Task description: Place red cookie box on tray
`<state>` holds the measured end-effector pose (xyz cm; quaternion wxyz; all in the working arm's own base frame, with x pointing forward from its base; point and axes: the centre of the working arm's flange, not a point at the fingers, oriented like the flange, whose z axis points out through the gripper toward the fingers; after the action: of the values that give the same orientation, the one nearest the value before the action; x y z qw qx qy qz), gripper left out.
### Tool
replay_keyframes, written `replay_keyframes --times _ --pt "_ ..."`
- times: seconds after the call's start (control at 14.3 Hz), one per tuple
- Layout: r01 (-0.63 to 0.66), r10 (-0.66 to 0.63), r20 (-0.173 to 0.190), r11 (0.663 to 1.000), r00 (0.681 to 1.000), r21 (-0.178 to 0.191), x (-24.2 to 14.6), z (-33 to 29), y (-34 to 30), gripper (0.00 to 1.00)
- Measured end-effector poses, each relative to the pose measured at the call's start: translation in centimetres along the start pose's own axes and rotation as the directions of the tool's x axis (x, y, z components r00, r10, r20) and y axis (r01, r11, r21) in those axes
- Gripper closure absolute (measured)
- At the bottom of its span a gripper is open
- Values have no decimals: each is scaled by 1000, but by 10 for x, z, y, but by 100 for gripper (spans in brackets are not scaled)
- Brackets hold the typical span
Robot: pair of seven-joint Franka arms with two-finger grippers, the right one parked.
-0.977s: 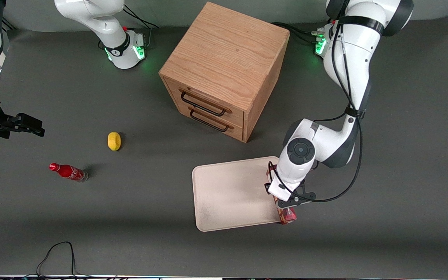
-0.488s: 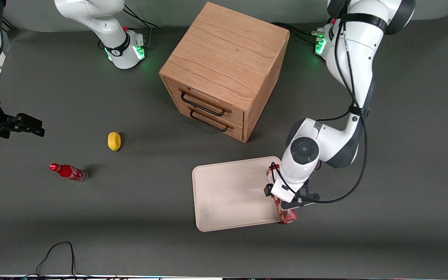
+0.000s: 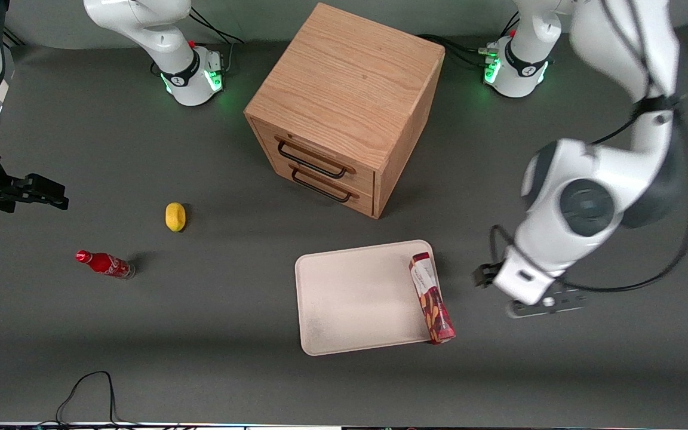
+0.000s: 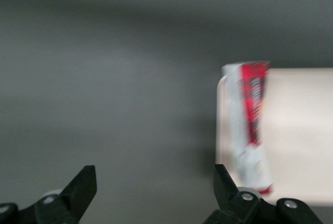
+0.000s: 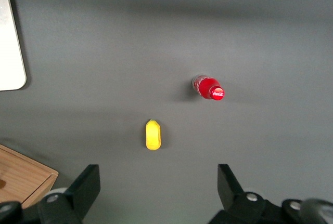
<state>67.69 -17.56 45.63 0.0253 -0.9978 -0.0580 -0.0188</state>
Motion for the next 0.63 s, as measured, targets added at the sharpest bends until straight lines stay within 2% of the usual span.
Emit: replay_keyframes --times 0.21,0.42,0.63 --pt "-54 53 74 999 996 9 -3 -37 -84 0" --pt "-47 46 96 999 994 9 -14 -50 -159 0" --pt "27 -25 112 999 993 -23 -38 -60 -217 0"
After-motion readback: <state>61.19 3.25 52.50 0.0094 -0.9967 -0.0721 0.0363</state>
